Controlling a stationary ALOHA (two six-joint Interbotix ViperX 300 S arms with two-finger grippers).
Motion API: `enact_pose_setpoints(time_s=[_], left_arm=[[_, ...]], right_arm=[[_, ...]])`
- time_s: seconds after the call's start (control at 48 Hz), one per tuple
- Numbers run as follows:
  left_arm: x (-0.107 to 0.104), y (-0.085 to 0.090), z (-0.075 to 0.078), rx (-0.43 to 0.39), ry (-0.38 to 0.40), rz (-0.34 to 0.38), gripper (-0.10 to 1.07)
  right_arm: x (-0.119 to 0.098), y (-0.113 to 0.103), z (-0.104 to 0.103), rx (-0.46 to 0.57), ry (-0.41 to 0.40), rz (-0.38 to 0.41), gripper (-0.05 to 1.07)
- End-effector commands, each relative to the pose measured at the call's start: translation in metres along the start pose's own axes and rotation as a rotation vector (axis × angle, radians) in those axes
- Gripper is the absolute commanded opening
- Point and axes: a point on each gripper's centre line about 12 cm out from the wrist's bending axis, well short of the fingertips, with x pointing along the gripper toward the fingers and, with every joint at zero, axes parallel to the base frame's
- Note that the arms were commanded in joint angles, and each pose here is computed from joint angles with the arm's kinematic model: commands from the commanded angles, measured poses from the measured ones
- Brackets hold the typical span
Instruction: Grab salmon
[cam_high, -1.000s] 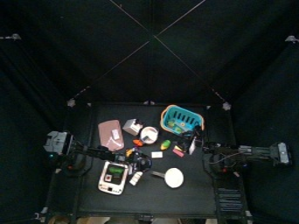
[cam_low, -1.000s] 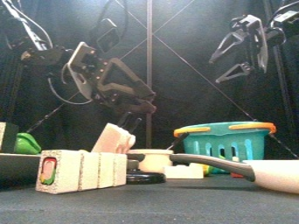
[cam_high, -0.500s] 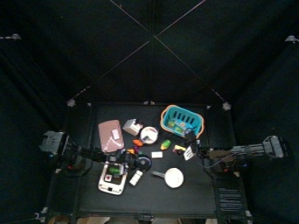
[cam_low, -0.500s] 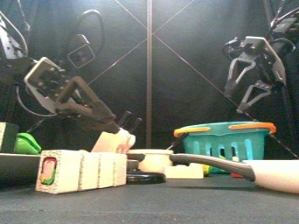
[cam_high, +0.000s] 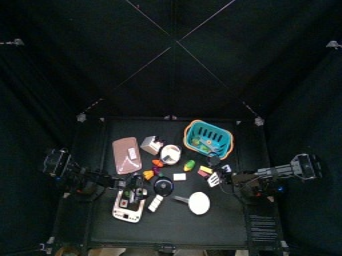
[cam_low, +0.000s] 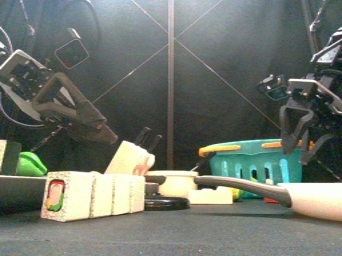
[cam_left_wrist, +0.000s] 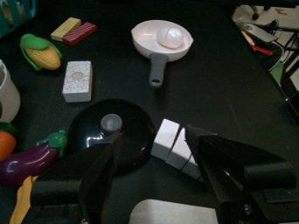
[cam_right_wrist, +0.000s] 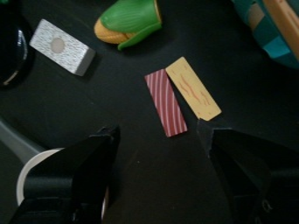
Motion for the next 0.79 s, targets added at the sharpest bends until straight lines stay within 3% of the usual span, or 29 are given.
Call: enact_pose_setpoints(time_s=[0.0, 0.354, 0.771], left_arm=[[0.000, 0.001, 0.006, -0.012, -0.026, 0.010, 0.93], [0.000, 0.001, 0.006, -0.013, -0.027, 0.009, 0.93], [0.001, 0.001, 0.004, -0.014, -0.020, 0.011, 0.93]], right_arm=[[0.007, 0.004, -0.001, -0.013, 0.014, -0.007, 1.00], [0.035, 0.005, 0.000, -0.024, 0.063, -0.086, 1.00], [0.038, 0.006, 0.007, 0.012, 0.055, -0.067, 1.00]])
